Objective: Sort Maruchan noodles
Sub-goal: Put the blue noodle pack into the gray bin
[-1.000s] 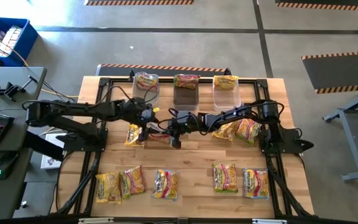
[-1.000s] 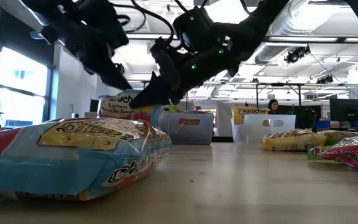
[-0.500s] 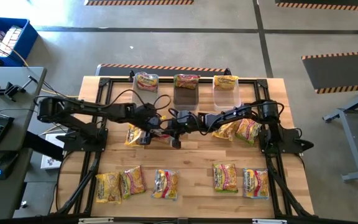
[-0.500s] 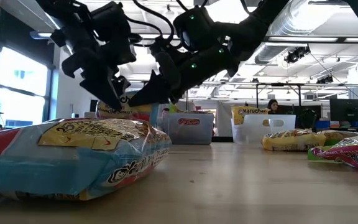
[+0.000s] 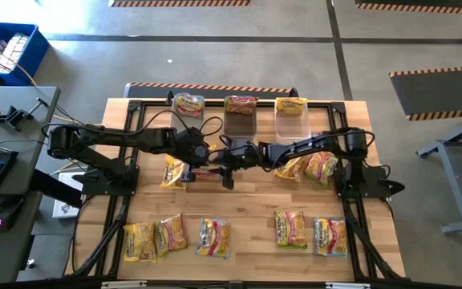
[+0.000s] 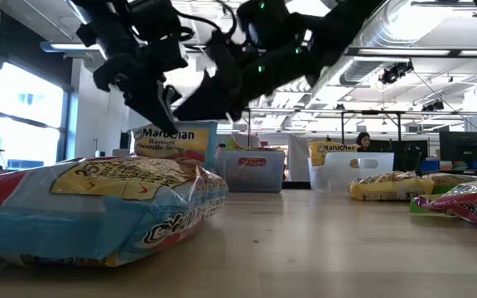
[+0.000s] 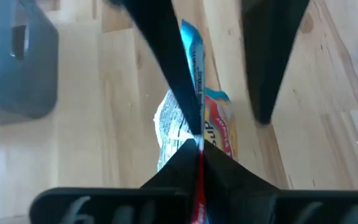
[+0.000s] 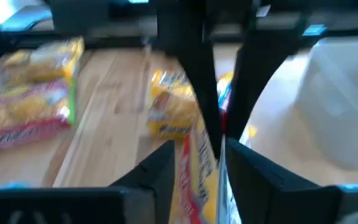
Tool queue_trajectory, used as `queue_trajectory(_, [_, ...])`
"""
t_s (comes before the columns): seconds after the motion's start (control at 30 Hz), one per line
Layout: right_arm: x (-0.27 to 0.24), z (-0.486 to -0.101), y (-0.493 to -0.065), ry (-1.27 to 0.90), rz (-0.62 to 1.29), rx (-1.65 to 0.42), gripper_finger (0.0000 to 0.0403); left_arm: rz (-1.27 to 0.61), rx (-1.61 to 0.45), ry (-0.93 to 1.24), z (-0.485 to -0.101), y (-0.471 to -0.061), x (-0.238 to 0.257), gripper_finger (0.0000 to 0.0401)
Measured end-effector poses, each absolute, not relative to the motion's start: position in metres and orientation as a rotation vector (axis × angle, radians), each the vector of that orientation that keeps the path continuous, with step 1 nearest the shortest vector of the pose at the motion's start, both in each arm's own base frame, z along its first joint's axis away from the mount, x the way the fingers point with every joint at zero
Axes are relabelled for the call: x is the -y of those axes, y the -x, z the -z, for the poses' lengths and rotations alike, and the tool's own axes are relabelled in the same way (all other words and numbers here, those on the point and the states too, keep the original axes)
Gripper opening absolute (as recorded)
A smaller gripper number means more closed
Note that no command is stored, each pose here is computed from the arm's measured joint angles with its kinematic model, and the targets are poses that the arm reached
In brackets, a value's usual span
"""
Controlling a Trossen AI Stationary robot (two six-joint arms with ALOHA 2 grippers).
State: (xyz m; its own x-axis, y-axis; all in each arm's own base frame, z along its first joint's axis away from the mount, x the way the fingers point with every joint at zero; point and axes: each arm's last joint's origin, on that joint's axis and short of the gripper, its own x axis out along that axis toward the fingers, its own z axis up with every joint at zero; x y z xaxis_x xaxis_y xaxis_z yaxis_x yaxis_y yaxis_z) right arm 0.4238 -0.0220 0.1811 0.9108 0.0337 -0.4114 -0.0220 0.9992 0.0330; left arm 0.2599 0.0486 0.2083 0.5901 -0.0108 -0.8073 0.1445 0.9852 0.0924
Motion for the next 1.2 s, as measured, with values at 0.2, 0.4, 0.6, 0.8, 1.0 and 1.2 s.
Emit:
queue_trajectory(0.2, [0.021,-0.222,-0.403,0.035,0.035,-0.457,0.0125,0.07,-0.928,-0.191,-0.229,-0.26,-0.059,0.0001])
queue_trajectory(0.4, [0.014,-0.237,-0.388,-0.014,0.053,-0.519,0.008,0.088,-0.939,-0.133,-0.227,-0.262,-0.063,0.0])
queue_trajectory(0.6, [0.007,-0.219,-0.381,-0.097,0.121,-0.68,0.01,0.107,-0.951,-0.124,-0.223,-0.265,-0.055,0.0])
queue_trajectory(0.8, [0.005,-0.196,-0.376,-0.207,0.211,-0.695,0.0147,-0.007,-0.932,-0.12,-0.225,-0.268,-0.059,0.0025])
queue_trajectory(1.0, [0.005,-0.172,-0.367,-0.304,0.232,-0.56,0.0156,-0.091,-0.895,-0.092,-0.222,-0.271,-0.084,0.009])
queue_trajectory(1.2, [0.003,-0.169,-0.365,-0.313,0.212,-0.512,0.0156,-0.109,-0.917,-0.033,-0.206,-0.281,-0.118,0.0159])
